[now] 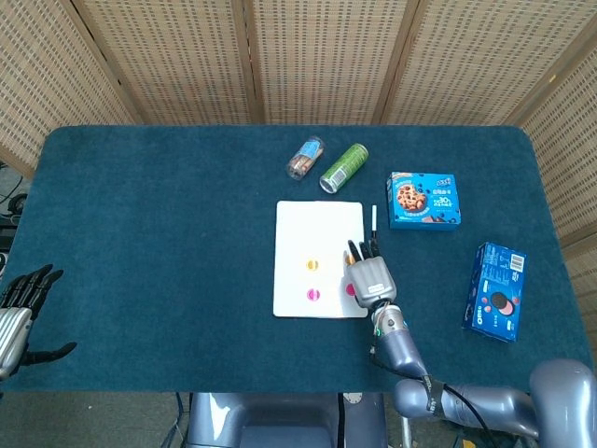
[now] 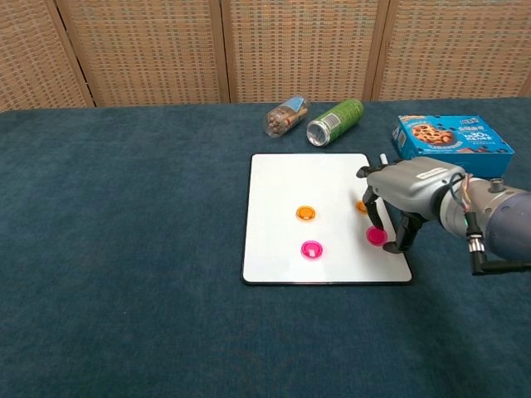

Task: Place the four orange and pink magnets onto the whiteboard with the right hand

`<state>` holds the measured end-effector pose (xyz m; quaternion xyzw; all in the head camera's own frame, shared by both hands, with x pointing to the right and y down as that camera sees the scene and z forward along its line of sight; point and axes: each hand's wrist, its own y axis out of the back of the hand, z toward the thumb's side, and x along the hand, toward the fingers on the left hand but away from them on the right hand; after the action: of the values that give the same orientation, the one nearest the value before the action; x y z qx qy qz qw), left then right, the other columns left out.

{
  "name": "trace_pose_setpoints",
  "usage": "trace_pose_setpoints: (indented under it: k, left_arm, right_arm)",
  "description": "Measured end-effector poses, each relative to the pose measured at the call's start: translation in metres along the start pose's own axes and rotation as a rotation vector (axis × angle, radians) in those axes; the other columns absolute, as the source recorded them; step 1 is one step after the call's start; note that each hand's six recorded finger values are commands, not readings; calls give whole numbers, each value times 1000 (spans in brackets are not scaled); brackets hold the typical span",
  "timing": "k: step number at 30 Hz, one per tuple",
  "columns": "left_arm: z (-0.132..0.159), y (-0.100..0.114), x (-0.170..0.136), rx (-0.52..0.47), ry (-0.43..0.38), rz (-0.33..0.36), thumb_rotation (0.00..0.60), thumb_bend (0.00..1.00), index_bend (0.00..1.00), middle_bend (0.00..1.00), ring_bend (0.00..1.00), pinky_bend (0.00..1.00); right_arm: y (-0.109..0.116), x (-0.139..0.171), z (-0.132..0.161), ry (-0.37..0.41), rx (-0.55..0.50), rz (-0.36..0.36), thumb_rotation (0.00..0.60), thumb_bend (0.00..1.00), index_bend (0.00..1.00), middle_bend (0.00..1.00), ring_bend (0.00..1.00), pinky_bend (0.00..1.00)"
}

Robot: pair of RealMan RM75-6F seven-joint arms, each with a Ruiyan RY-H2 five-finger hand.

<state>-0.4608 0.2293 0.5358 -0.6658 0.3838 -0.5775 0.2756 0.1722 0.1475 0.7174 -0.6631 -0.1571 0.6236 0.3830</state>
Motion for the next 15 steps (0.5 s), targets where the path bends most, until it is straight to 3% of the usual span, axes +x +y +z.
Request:
trace_pose_setpoints:
  k: [7,12,15]
  left_arm:
    - [0,1,-1,-5,0,3,600,0,0,0,0,0]
    - [0,1,-1,-6,-2,1,600,0,0,0,0,0]
    - [0,1,-1,-7,-2,2,600,0,0,0,0,0]
  right_arm:
    - [-4,-1,-2,-10,14,7,600,337,514,0,0,0]
    - [-4,-2,-1,-6,-1,5,600,315,339,0,0,0]
    - [-3,-2,-1,-6,-2,-3,600,312,325,0,0,0]
